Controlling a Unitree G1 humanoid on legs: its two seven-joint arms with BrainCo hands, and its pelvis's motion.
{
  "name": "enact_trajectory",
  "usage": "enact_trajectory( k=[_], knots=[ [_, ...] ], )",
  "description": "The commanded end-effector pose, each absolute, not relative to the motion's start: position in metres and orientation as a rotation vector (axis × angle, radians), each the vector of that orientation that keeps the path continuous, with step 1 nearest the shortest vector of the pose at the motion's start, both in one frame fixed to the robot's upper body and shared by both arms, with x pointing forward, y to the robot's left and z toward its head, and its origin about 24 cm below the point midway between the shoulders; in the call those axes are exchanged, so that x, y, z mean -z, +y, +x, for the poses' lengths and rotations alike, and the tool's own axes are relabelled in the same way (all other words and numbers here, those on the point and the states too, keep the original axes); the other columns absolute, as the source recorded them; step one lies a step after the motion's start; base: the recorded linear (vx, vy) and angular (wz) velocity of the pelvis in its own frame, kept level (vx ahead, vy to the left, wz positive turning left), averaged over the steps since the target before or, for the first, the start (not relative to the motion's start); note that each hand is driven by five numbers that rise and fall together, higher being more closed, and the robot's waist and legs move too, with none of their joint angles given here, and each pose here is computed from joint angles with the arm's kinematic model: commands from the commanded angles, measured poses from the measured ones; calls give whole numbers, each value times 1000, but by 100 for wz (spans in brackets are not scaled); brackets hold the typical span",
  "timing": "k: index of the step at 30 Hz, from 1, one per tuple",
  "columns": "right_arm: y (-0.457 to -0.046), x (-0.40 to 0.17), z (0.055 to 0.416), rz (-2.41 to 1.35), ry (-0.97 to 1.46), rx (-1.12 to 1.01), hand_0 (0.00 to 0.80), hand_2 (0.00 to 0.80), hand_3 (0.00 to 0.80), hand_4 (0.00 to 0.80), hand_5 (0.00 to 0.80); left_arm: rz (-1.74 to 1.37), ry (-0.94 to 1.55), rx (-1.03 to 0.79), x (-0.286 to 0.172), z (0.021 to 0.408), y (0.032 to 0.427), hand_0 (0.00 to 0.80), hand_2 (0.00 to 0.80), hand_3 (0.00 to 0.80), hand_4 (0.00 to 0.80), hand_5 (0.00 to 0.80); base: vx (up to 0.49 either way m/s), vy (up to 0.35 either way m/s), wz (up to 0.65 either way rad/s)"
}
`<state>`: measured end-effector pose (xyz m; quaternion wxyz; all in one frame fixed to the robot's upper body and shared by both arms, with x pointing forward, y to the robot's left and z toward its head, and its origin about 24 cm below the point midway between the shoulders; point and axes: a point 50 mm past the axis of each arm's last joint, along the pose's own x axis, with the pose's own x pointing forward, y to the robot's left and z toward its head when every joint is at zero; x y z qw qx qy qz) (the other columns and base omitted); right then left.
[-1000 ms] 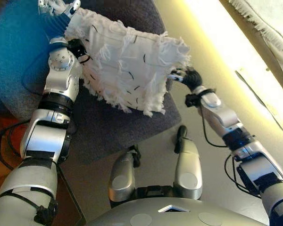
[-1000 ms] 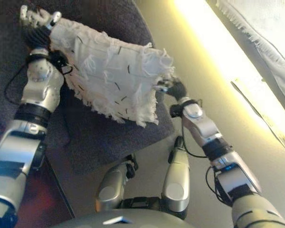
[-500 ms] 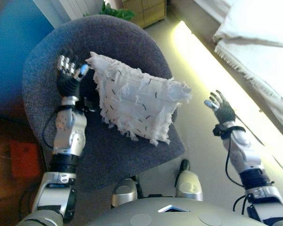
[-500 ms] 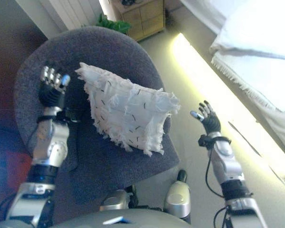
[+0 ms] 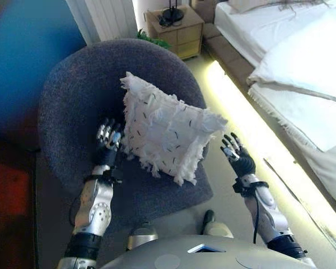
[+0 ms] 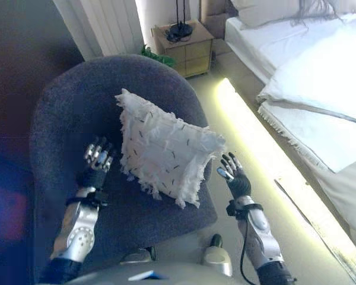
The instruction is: Pick up the cushion and take it to the sofa
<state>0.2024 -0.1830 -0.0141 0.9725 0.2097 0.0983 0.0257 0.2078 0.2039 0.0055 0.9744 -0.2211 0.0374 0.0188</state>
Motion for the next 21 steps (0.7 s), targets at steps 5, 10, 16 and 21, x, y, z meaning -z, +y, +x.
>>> enact_trajectory(
  k=[5, 10, 16, 21],
  knots=[
    [-178, -27, 231, 405, -32, -129, 0, 0, 0, 0, 0, -377, -15, 143, -32, 233, 207, 0, 0, 0, 0, 0, -8, 12, 8],
    [-170, -24, 232, 422, -3, -150, 0, 0, 0, 0, 0, -412, -13, 180, -32, 233, 204, 0, 0, 0, 0, 0, 21, 10, 15],
    [-161, -18, 225, 419, 41, -192, 0, 0, 0, 0, 0, -413, 6, 205, -31, 230, 199, 0, 0, 0, 0, 0, 3, 2, 1],
    [-159, -15, 224, 418, 54, -205, 0, 0, 0, 0, 0, -414, 15, 196, -30, 231, 196, 0, 0, 0, 0, 0, 0, 0, 0]
  ],
)
